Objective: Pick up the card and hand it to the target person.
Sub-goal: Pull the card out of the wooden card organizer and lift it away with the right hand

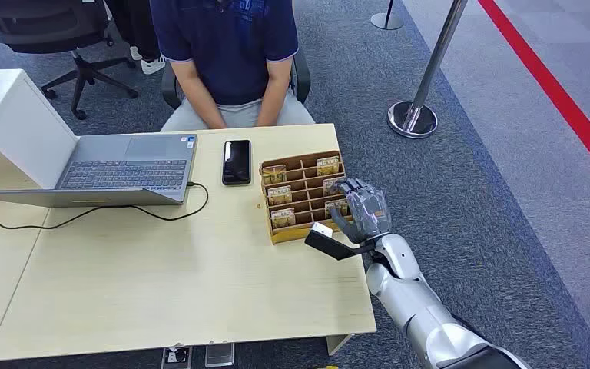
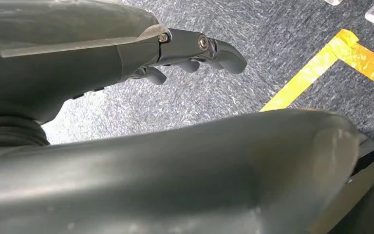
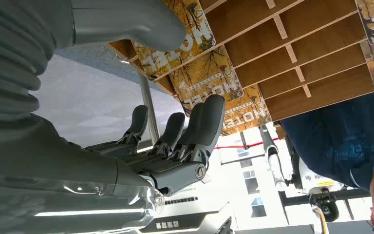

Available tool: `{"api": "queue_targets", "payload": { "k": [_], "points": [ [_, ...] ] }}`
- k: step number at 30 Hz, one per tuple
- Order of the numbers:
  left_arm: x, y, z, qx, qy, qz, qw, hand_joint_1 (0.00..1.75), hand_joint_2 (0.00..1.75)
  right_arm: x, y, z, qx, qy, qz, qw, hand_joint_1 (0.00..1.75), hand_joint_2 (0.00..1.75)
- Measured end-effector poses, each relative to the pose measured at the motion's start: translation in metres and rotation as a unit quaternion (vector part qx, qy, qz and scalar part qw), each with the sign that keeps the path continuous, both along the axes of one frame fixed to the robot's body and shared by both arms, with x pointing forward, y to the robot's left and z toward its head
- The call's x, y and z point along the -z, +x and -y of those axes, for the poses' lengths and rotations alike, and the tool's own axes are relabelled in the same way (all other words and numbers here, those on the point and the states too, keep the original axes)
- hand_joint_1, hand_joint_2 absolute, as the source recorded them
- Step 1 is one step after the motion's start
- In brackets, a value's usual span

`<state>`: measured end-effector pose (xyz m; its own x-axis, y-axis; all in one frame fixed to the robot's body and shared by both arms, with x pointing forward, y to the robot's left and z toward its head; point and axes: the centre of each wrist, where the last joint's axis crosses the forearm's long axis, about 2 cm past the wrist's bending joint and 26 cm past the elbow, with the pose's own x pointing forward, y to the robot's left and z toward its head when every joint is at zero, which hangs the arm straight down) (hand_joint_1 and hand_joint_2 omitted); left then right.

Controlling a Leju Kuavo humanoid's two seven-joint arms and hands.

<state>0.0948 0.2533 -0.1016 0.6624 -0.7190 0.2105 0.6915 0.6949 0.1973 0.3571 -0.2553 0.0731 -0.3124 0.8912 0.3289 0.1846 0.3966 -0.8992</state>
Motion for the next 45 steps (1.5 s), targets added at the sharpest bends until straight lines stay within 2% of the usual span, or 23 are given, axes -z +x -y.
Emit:
{"api": "queue_targets", "payload": {
  "k": [8,16,30,45],
  "points": [
    [0.000,0.000,0.000,0.000,0.000,0.000,1.000,0.00,0.00,0.002,0.001,0.001,0.001,-0.002,-0.008,1.000,0.69,1.75],
    [0.000,-0.001,0.000,-0.001,0.001,-0.001,1.000,0.00,0.00,0.002,0.005,0.001,0.006,-0.007,-0.018,1.000,0.75,1.75],
    [0.000,0.001,0.000,0.004,0.000,-0.005,1.000,0.00,0.00,0.009,0.003,0.006,0.031,-0.015,-0.028,0.999,0.85,1.75],
    [0.000,0.001,0.000,0.004,-0.002,-0.005,1.000,0.00,0.00,0.009,0.004,0.006,0.032,-0.035,-0.031,0.998,1.06,1.75]
  ]
}}
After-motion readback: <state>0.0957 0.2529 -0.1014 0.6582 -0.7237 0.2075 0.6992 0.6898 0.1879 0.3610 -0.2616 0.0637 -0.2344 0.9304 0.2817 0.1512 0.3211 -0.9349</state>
